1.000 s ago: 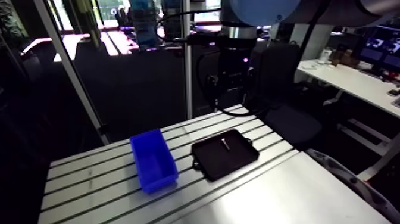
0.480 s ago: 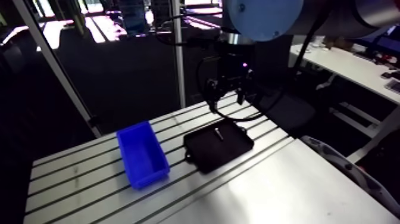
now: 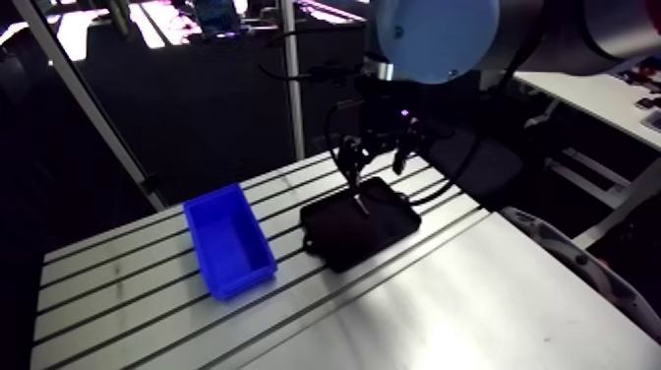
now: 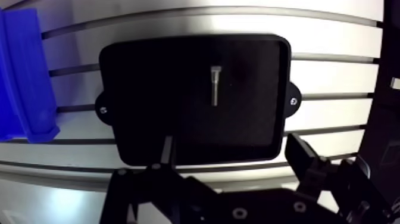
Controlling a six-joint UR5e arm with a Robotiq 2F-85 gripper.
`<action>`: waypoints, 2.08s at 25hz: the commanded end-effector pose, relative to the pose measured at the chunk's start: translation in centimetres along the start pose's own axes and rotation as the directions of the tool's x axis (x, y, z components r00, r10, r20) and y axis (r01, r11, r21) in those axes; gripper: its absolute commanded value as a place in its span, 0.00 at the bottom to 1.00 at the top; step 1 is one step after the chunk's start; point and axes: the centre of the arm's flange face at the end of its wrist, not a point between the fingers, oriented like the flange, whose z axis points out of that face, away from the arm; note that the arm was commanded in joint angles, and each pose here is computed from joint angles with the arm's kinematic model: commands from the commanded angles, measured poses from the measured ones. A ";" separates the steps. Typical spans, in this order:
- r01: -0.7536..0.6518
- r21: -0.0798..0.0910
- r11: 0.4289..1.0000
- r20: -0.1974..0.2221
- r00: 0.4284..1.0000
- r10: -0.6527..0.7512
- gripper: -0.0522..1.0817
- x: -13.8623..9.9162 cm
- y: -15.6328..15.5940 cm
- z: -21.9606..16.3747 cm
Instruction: Pick up the M10 bolt from the tray and put it into the blue bin.
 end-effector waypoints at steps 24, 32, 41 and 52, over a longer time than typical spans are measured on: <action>0.002 -0.009 1.000 0.003 1.000 -0.002 0.40 2.1 -1.9 4.5; 0.004 -0.011 1.000 0.016 1.000 -0.004 0.44 2.4 -1.7 5.3; 0.009 -0.016 1.000 0.026 1.000 -0.009 0.48 2.7 -1.4 5.9; 0.014 -0.014 1.000 0.030 0.999 -0.013 0.52 2.7 -1.3 6.2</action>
